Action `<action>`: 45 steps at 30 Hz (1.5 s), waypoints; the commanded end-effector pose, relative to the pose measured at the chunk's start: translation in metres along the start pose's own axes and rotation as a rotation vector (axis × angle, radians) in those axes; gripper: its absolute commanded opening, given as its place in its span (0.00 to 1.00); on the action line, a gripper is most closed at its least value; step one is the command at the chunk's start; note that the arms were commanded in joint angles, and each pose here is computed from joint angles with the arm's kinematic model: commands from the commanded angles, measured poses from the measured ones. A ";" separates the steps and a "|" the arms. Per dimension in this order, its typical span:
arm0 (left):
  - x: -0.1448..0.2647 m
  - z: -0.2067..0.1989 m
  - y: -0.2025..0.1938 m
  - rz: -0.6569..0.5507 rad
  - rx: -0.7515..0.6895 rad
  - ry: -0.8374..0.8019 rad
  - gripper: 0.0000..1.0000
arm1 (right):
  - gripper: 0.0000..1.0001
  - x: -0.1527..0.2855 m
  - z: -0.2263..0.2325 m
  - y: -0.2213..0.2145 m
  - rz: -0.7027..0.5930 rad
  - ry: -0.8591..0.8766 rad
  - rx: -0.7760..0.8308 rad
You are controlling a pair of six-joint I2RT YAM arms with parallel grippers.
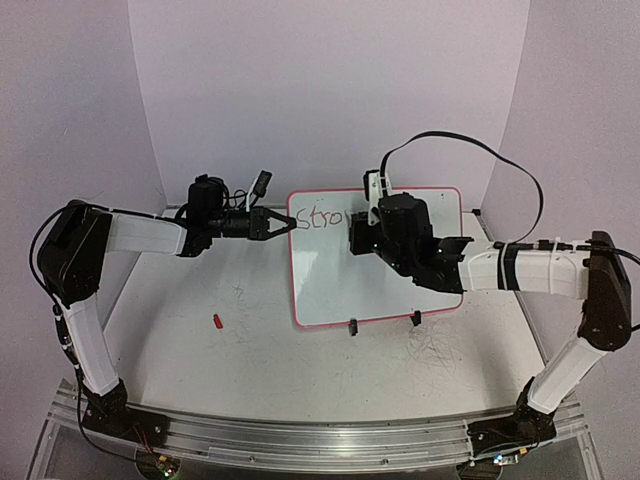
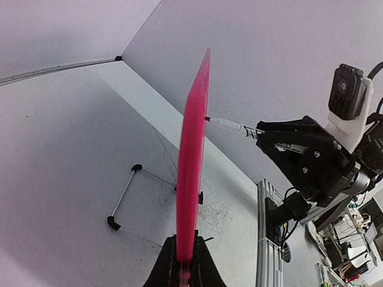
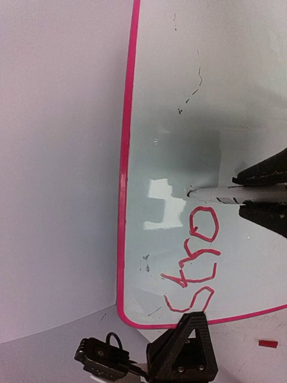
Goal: Write a sentence on the whiteboard
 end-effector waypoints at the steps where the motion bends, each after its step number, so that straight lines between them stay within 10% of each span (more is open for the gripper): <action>1: 0.001 -0.020 0.015 -0.025 -0.050 -0.038 0.00 | 0.00 -0.001 0.004 0.017 -0.051 -0.004 -0.016; 45: -0.002 -0.024 0.013 -0.019 -0.053 -0.047 0.00 | 0.00 0.004 0.002 0.000 -0.015 -0.026 -0.034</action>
Point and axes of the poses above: each gripper's point midway between its finger pads, its own x axis back along the fingers, its own z axis along the line the jaws close on, y = z × x, the point moved 2 cm from there along x, back along the fingers, and after that the axes turned 10 degrees about -x, right-handed, at the moved point
